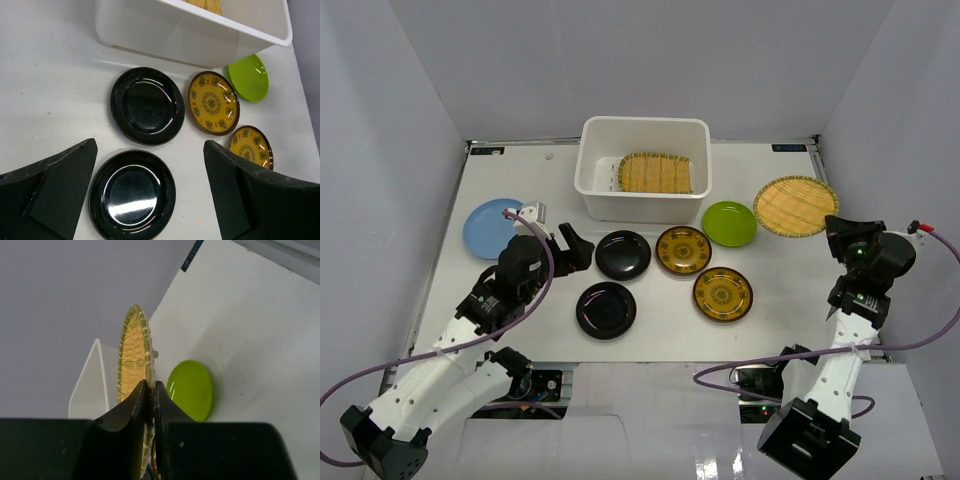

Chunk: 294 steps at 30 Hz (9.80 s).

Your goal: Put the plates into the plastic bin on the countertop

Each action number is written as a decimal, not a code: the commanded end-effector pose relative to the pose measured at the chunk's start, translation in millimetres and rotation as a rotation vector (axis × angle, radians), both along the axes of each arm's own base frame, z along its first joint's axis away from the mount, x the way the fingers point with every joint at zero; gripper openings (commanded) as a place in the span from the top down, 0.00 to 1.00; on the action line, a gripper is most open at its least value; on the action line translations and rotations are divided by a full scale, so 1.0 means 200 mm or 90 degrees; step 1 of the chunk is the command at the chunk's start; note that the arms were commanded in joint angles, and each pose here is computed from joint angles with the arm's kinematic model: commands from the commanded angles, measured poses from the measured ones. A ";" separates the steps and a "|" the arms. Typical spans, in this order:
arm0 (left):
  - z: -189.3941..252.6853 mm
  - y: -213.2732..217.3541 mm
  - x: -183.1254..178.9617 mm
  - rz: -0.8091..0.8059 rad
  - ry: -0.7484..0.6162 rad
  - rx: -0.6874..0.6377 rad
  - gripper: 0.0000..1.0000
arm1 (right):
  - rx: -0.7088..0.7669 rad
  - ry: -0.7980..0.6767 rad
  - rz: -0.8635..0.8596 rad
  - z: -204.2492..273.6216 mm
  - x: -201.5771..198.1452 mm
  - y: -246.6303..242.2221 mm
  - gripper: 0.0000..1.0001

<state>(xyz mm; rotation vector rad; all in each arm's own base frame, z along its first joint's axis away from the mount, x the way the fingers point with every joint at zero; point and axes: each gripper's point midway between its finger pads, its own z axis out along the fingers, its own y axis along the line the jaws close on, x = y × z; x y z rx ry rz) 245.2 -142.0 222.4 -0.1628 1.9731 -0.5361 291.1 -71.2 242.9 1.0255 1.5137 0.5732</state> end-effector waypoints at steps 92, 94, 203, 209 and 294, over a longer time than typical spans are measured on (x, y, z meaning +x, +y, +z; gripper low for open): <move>0.69 0.18 0.95 0.046 -0.084 -0.285 1.00 | -0.060 0.257 0.333 -0.98 0.60 0.45 0.40; 0.65 0.03 1.04 0.017 -0.053 -0.262 1.00 | -0.053 0.262 0.336 -1.00 0.60 0.46 0.41; -0.85 -0.18 0.47 -0.038 0.354 -0.093 0.43 | -0.323 0.069 0.547 -0.39 -0.02 1.17 0.43; -0.90 -0.19 0.48 -0.038 0.364 -0.096 0.49 | -0.243 0.145 0.555 -0.64 -0.19 0.97 0.32; 0.68 -0.34 1.32 -0.044 -0.062 -0.021 0.05 | -0.266 -0.120 0.554 0.40 0.60 1.29 0.92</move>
